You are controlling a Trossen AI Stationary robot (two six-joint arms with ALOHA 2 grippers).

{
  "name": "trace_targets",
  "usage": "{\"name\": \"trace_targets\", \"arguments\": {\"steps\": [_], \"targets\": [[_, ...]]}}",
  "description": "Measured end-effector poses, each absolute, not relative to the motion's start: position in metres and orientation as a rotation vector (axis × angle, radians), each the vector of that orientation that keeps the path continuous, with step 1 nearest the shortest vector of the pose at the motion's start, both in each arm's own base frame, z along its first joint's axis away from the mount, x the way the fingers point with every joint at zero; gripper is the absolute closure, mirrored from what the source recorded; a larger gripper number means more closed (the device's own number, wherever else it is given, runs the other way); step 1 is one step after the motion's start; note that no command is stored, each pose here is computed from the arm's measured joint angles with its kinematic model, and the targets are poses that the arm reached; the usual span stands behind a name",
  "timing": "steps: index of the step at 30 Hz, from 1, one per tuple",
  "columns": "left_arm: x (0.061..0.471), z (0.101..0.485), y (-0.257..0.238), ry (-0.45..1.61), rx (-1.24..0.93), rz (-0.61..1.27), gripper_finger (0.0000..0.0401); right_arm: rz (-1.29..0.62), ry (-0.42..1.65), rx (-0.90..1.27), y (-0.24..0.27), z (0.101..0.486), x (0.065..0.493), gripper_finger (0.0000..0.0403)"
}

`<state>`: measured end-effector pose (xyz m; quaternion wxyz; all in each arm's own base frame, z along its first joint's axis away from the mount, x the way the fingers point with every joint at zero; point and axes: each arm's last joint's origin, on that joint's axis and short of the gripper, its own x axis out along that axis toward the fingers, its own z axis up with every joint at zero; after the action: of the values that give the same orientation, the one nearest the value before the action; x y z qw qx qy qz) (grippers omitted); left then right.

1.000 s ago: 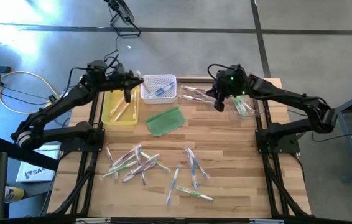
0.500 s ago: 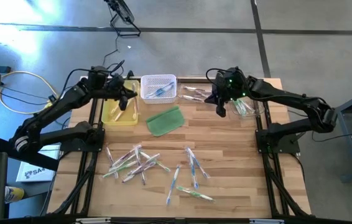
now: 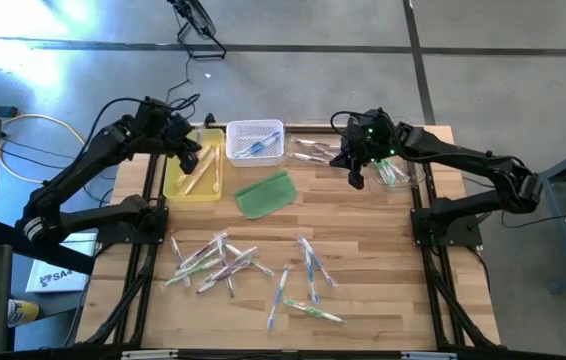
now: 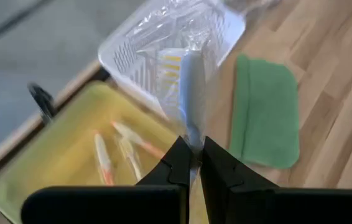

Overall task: Pick & Place Toothbrushes
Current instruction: Put the orange toothbrush into the yellow bin

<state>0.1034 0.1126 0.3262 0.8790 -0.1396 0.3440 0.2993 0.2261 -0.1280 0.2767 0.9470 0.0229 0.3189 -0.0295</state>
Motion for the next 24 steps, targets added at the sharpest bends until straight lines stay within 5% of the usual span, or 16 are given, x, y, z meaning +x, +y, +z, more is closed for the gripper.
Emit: {"name": "trace_targets", "arguments": {"steps": [24], "targets": [[0.081, 0.240, 0.192, 0.787, -0.657, 0.512, 0.0392, -0.049, 0.692, 0.073, -0.126, 0.273, 0.223, 0.0401]]}}
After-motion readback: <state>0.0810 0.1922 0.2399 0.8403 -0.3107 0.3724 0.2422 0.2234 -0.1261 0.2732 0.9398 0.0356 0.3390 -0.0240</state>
